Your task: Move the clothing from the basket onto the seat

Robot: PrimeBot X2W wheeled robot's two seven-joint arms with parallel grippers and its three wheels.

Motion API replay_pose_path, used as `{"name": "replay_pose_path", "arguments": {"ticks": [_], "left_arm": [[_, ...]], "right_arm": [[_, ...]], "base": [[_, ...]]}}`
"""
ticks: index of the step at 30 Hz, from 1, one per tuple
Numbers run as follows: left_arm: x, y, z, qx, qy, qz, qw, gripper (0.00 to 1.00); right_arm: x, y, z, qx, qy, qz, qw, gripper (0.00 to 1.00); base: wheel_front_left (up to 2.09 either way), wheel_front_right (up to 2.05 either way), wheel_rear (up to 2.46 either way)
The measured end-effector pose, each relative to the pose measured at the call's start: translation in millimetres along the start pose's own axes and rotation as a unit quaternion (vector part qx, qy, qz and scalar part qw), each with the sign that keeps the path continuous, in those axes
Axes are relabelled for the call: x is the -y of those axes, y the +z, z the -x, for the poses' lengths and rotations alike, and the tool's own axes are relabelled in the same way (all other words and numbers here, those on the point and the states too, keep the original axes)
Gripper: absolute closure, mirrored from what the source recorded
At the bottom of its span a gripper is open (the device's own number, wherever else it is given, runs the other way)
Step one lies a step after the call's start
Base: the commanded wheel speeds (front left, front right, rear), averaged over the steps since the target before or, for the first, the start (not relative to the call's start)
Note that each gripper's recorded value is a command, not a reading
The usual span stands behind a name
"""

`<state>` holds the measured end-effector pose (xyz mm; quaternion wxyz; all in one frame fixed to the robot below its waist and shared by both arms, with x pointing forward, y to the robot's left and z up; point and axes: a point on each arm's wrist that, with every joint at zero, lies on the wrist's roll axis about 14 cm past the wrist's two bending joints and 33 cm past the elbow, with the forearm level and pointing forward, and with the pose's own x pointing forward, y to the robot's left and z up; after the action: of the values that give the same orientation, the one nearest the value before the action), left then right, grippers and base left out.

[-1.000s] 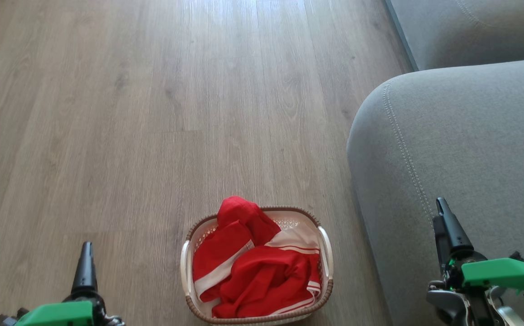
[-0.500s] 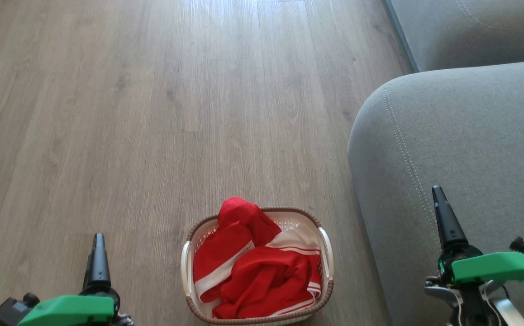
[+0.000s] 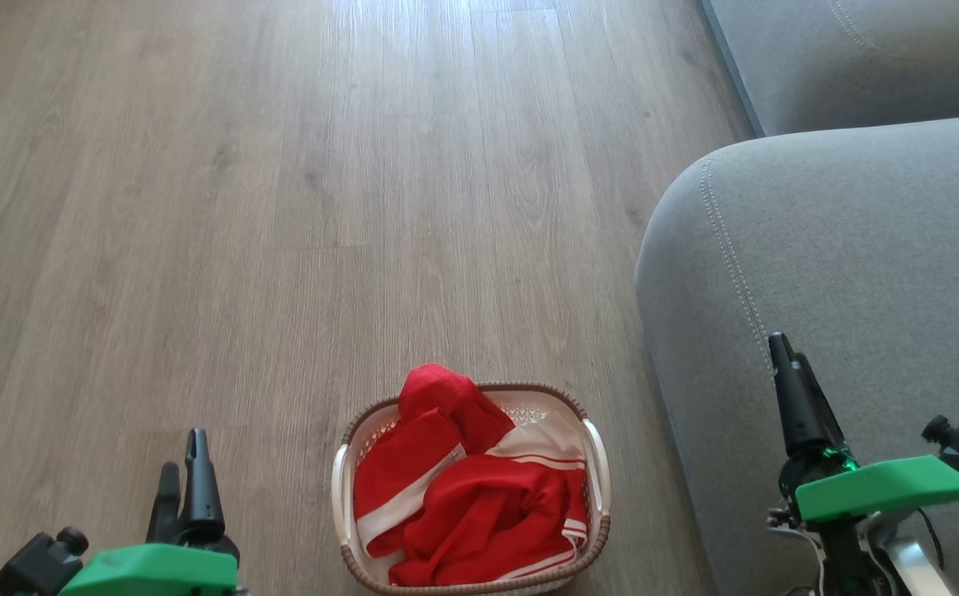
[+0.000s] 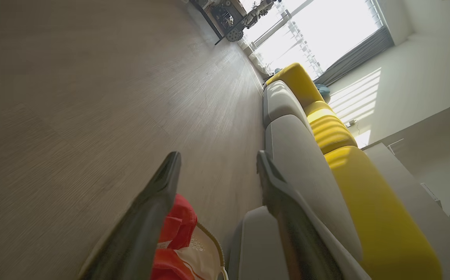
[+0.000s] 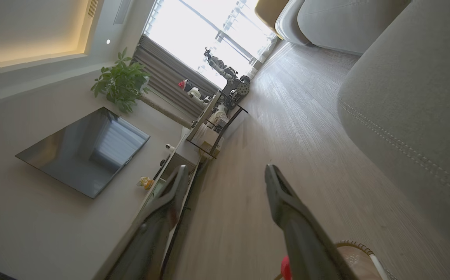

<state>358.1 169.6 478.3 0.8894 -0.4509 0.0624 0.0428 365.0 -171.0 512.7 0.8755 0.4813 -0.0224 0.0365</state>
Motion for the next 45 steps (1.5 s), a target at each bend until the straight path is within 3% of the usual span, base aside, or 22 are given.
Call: {"name": "replay_pose_path", "arguments": {"ticks": [22, 45], "left_arm": [[-5.7, -5.4, 10.8, 0.013, 0.003, -0.148, 0.989, 0.0], [-5.0, -8.5, 13.7, 0.031, -0.007, -0.288, 0.957, 0.0]], "right_arm": [[-8.2, -6.6, 1.5, -0.007, 0.027, 0.152, 0.988, 0.0], [-12.3, -11.6, -0.4, -0.008, 0.044, 0.301, 0.953, 0.0]], "base": [[0.0, 0.0, 0.0], [0.0, 0.0, 0.0]]}}
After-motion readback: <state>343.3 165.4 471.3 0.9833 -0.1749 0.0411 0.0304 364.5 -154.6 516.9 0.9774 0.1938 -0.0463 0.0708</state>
